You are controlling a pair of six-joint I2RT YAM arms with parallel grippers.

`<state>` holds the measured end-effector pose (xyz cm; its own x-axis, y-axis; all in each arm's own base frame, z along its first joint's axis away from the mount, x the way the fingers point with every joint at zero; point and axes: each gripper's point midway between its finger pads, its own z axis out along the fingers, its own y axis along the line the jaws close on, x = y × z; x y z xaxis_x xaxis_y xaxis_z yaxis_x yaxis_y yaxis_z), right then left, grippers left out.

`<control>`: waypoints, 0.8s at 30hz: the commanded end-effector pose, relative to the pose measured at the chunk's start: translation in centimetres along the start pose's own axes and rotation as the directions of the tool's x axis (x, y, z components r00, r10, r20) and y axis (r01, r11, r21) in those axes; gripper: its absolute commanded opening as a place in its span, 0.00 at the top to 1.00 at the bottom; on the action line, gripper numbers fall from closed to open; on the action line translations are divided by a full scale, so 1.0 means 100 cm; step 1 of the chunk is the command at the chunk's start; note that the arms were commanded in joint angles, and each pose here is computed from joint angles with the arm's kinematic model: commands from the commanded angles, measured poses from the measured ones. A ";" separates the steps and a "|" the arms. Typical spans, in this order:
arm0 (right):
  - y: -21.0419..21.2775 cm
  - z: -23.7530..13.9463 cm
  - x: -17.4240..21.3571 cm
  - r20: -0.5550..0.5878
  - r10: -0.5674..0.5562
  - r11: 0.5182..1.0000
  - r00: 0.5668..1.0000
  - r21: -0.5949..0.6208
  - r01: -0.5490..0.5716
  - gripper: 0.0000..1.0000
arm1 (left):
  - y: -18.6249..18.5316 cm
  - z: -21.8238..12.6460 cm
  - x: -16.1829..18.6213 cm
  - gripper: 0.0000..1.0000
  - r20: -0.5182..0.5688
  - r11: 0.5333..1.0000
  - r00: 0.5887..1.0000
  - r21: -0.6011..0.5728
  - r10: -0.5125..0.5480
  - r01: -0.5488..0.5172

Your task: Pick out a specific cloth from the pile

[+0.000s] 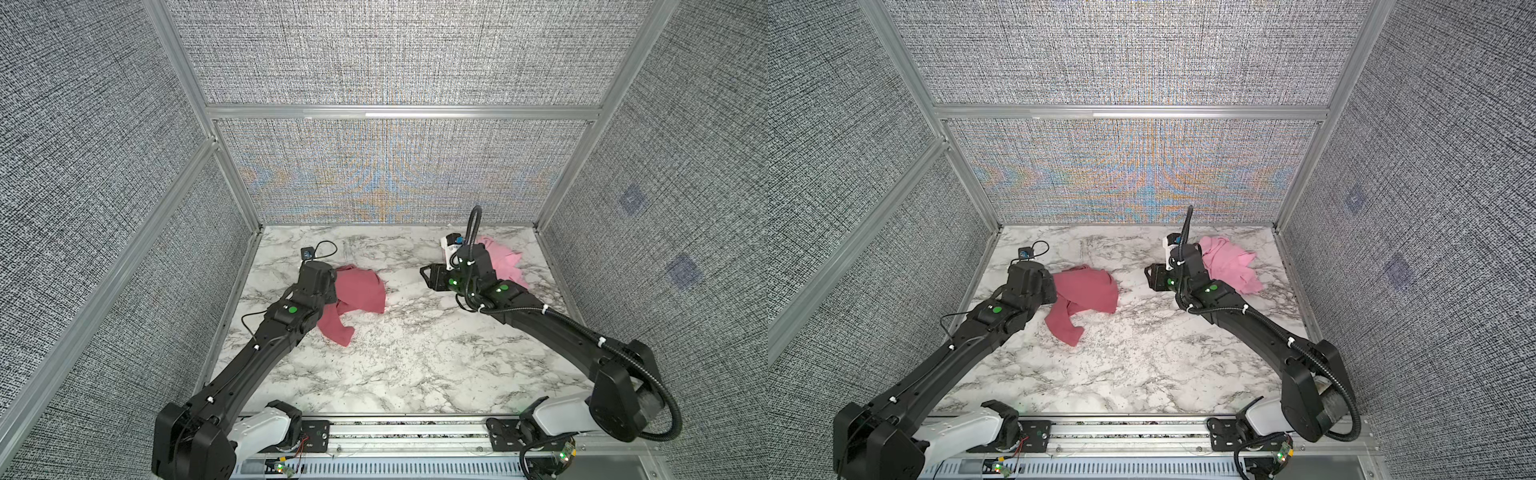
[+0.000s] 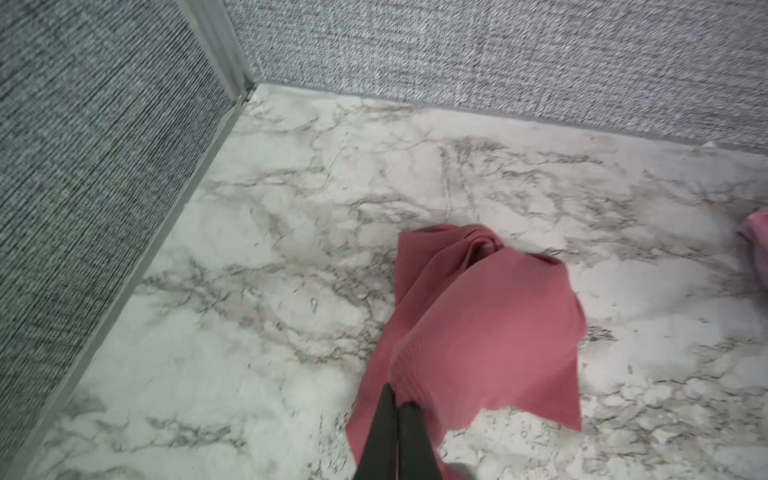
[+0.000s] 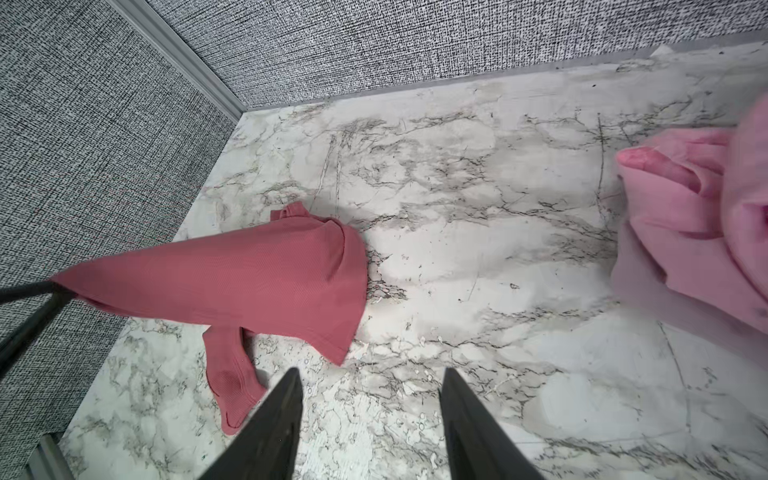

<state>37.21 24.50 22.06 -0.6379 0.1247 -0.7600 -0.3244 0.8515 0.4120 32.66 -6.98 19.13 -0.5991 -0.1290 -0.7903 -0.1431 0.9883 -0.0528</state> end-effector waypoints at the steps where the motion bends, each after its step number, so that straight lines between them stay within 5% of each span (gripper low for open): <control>1: 0.009 0.003 -0.005 0.011 0.013 0.999 1.000 -0.041 -0.013 0.45 | 0.025 0.001 0.022 1.00 -0.039 0.995 0.997 -0.076 -0.067 0.064; 14: 0.011 0.013 0.002 -0.016 0.020 0.998 1.000 -0.064 -0.021 0.45 | 0.054 0.011 0.087 1.00 -0.189 0.983 0.976 -0.168 -0.105 0.073; 15: 0.011 0.013 0.003 -0.020 0.020 0.998 1.000 -0.065 -0.021 0.45 | 0.054 0.008 0.085 0.70 -0.187 0.982 0.976 -0.170 -0.114 0.082; 17: 0.011 0.013 0.003 -0.020 0.018 0.998 1.000 -0.065 -0.020 0.45 | 0.053 0.003 0.076 0.52 -0.173 0.982 0.977 -0.167 -0.122 0.093; 19: 0.010 0.012 0.003 -0.017 0.017 0.998 1.000 -0.063 -0.018 0.45 | 0.036 0.001 0.059 0.49 -0.160 0.996 0.986 -0.075 -0.049 0.037; 24: 0.008 0.011 0.004 -0.006 0.018 0.998 1.000 -0.058 -0.019 0.45 | 0.004 0.010 0.030 0.48 -0.101 0.996 0.993 0.048 -0.064 0.069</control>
<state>37.30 25.66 21.02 -0.6621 0.1178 -0.7401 -0.3489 0.8256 0.4435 30.03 -4.95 15.14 -0.6824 -0.2167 -0.6981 -0.2239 0.9711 -0.0825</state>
